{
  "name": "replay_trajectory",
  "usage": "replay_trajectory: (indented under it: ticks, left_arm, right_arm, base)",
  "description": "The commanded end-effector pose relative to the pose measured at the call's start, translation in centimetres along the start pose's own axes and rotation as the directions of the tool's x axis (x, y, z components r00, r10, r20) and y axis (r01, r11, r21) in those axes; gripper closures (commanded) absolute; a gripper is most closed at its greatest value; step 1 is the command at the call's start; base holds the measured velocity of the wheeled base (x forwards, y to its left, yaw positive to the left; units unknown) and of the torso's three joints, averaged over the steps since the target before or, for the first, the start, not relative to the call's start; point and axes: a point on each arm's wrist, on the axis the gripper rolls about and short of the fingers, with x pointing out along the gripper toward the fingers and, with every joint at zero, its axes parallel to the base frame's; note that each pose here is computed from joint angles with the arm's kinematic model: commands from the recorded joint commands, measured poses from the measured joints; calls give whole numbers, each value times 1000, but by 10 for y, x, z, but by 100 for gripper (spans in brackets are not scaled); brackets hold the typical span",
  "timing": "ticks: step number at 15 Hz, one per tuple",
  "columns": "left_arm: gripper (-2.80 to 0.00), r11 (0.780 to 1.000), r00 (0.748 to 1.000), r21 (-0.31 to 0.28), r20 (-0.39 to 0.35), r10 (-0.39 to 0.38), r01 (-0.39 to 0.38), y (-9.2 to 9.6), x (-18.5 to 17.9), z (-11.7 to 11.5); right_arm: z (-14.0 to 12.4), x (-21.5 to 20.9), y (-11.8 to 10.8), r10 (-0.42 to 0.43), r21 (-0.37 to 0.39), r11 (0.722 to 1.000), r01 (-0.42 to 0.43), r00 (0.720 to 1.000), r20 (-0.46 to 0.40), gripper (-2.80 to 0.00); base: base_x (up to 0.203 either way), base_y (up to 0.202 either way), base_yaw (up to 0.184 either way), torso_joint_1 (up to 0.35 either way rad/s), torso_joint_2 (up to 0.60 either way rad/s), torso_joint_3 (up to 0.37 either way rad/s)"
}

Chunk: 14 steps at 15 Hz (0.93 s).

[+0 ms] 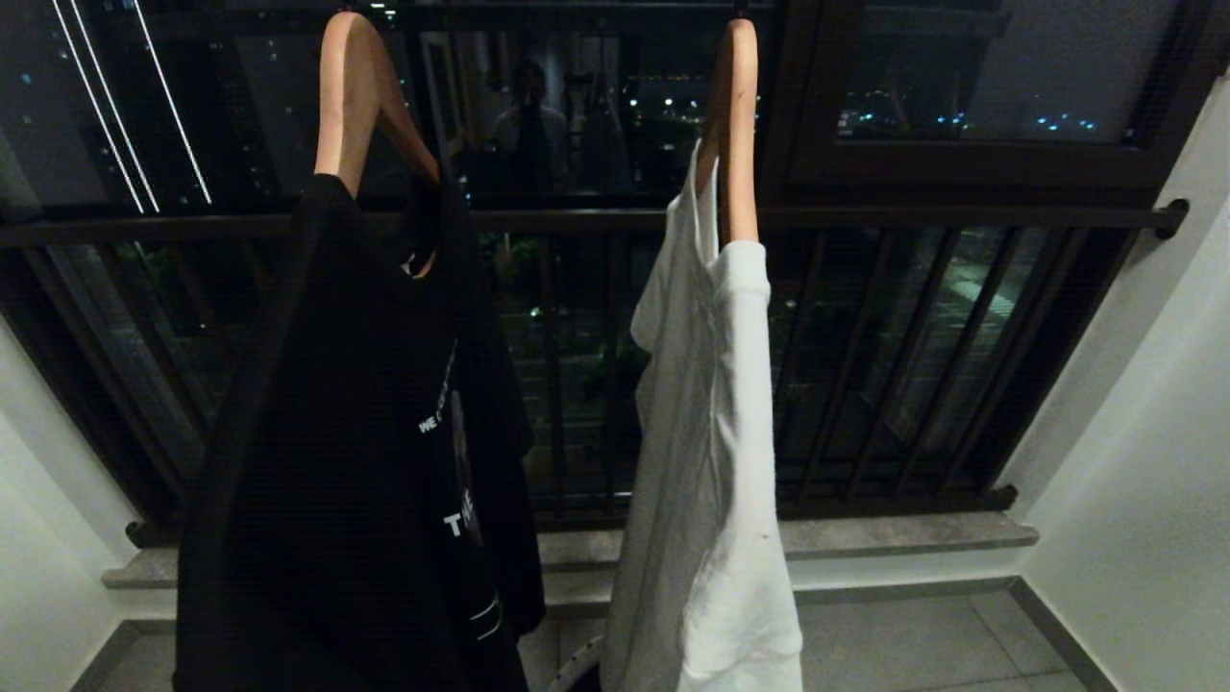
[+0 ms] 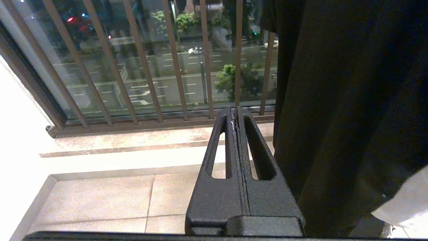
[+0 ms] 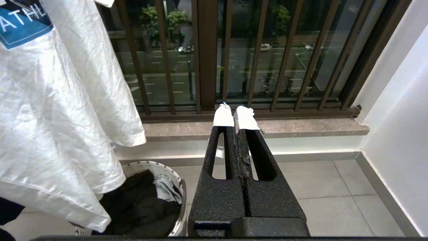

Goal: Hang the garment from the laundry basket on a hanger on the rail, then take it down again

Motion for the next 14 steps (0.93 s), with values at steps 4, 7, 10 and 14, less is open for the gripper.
replay_trajectory:
  ticks: [4, 7, 10, 14]
  left_arm:
    - [0, 1000, 1000, 0, -2, 0, 0, 0, 0, -1]
    - [0, 1000, 1000, 0, -2, 0, 0, 0, 0, -1]
    - [0, 1000, 1000, 0, -2, 0, 0, 0, 0, -1]
    - [0, 1000, 1000, 0, -2, 0, 0, 0, 0, -1]
  right_arm:
    - [0, 0, 0, 0, 0, 1000, 0, 1000, 0, 0]
    - [0, 0, 0, 0, 0, 1000, 0, 1000, -1, 0]
    - [0, 0, 0, 0, 0, 1000, 0, 1000, 0, 0]
    - [0, 0, 0, 0, 1, 1000, 0, 1000, 0, 0]
  base:
    - [0, 0, 0, 0, 0, 0]
    - [0, 0, 0, 0, 0, 0]
    - [0, 0, 0, 0, 0, 0]
    - [0, 0, 0, 0, 0, 0]
